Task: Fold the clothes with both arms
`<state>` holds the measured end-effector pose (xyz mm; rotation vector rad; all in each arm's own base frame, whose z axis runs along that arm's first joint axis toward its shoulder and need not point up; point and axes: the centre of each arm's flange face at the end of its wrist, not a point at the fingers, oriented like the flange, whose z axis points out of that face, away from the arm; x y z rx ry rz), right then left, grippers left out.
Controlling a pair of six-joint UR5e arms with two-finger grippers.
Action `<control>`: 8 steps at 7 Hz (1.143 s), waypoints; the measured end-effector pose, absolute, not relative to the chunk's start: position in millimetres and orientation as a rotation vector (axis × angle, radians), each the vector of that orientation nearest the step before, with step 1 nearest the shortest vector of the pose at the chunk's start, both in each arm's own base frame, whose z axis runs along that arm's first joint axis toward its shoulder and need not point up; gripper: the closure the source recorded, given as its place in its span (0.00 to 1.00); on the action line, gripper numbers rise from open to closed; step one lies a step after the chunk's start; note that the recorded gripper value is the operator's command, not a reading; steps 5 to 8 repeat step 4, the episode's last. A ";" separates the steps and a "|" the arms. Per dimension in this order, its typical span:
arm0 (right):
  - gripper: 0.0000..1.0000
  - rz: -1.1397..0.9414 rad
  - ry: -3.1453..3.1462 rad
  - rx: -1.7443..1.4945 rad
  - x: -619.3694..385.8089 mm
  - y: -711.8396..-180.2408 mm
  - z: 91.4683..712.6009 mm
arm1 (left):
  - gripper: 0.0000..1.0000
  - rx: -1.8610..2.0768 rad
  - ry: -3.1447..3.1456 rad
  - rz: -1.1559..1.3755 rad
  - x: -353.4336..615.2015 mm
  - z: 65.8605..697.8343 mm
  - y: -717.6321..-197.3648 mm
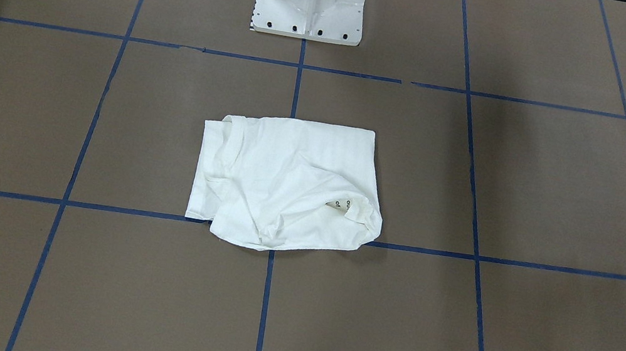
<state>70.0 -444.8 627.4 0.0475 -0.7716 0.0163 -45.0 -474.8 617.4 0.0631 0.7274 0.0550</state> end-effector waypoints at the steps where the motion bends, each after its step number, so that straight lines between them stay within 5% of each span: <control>1: 0.00 0.016 -0.771 0.047 70.0 -444.8 627.4 | 0.00 0.065 0.727 0.055 -45.0 616.4 -475.7; 8: 0.00 0.015 -0.770 0.048 69.9 -445.8 627.2 | 0.00 0.069 0.728 0.056 -44.9 614.0 -477.9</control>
